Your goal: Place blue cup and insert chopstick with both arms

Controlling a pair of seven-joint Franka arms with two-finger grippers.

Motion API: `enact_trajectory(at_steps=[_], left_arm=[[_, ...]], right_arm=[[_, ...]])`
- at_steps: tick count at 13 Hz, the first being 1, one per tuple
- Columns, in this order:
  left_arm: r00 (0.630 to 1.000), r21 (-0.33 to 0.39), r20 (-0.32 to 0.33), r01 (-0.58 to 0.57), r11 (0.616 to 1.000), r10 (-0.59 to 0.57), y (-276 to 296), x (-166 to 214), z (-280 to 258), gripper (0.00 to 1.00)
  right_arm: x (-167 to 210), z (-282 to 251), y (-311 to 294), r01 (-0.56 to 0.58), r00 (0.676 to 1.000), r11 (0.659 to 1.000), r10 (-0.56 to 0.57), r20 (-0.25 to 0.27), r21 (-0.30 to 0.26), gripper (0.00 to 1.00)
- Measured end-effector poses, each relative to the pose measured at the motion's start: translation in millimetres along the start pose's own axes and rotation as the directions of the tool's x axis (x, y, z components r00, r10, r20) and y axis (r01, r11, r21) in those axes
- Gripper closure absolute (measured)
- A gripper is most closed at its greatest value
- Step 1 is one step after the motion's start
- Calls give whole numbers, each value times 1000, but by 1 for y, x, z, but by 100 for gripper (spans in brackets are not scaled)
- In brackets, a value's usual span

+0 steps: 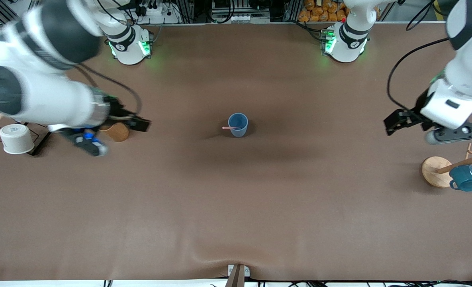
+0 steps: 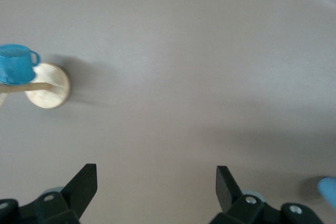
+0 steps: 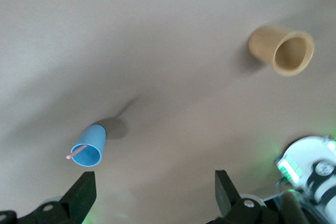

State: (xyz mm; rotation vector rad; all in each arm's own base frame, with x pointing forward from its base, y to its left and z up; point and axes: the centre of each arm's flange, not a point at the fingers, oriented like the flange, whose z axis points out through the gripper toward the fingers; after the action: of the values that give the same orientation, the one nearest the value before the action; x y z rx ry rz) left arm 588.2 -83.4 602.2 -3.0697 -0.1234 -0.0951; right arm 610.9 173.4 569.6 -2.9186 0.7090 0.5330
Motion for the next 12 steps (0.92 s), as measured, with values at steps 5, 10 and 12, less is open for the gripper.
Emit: enact_trajectory(at_steps=[5,10,12], left_arm=[[997,-39,71,-21,999,23,-51,-11,-11,0],[996,-40,81,-31,999,34,-47,-27,-27,0],[995,-50,91,-29,998,34,-47,-29,-28,0]], right_arm=[[34,-41,82,208,971,974,-217,-99,-92,0],[35,-50,147,284,936,954,-298,-186,-96,0],[17,-44,170,296,924,953,-304,-232,-67,0]])
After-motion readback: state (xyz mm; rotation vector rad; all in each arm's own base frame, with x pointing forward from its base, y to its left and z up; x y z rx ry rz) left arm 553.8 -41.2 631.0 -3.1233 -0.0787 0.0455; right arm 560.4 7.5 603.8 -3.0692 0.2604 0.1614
